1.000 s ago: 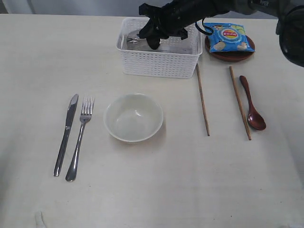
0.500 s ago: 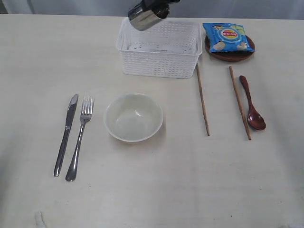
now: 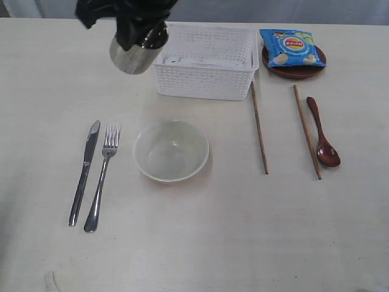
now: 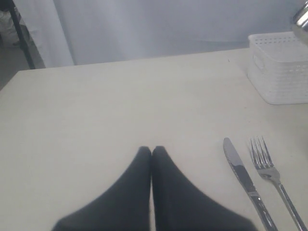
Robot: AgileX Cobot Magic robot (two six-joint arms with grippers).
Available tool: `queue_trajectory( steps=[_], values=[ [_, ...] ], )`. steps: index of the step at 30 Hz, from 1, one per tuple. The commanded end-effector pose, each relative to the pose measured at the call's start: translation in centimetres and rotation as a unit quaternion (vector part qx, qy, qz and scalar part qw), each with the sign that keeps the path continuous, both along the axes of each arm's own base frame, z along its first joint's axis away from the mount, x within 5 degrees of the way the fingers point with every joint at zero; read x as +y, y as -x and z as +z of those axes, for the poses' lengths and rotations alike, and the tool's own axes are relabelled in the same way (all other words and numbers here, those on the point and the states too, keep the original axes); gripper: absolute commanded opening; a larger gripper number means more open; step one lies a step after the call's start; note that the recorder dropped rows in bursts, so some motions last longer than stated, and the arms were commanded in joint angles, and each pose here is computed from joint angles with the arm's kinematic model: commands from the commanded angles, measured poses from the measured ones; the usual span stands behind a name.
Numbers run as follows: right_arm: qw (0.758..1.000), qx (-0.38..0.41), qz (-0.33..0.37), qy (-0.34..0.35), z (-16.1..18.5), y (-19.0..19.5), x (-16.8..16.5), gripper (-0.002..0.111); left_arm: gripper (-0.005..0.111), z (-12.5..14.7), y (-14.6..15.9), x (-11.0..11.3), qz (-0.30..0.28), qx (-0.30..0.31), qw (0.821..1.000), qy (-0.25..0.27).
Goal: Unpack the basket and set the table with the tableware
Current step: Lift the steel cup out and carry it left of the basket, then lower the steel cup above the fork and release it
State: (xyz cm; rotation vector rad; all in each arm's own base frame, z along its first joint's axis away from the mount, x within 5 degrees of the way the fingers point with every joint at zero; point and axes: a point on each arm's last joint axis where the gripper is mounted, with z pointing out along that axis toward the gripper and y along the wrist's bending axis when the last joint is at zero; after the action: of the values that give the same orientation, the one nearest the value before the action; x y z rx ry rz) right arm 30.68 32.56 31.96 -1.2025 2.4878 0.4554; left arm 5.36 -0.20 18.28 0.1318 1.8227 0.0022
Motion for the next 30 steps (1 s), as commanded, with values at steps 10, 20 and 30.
queue_trajectory(
  steps=[10,20,30],
  values=[
    [0.998,-0.044,-0.020,0.046,-7.3,-2.5,7.4,0.000,0.000,-0.1,0.0,0.0,-0.003,0.000,1.000,0.004],
    [0.995,-0.040,-0.024,0.082,-11.0,-3.9,7.6,0.000,0.000,-0.1,0.0,0.0,-0.002,0.000,1.000,0.003],
    [0.997,-0.050,-0.011,0.065,-11.7,-4.2,8.0,0.006,0.000,-0.1,0.0,0.0,-0.002,0.000,1.000,0.002]
  ],
)
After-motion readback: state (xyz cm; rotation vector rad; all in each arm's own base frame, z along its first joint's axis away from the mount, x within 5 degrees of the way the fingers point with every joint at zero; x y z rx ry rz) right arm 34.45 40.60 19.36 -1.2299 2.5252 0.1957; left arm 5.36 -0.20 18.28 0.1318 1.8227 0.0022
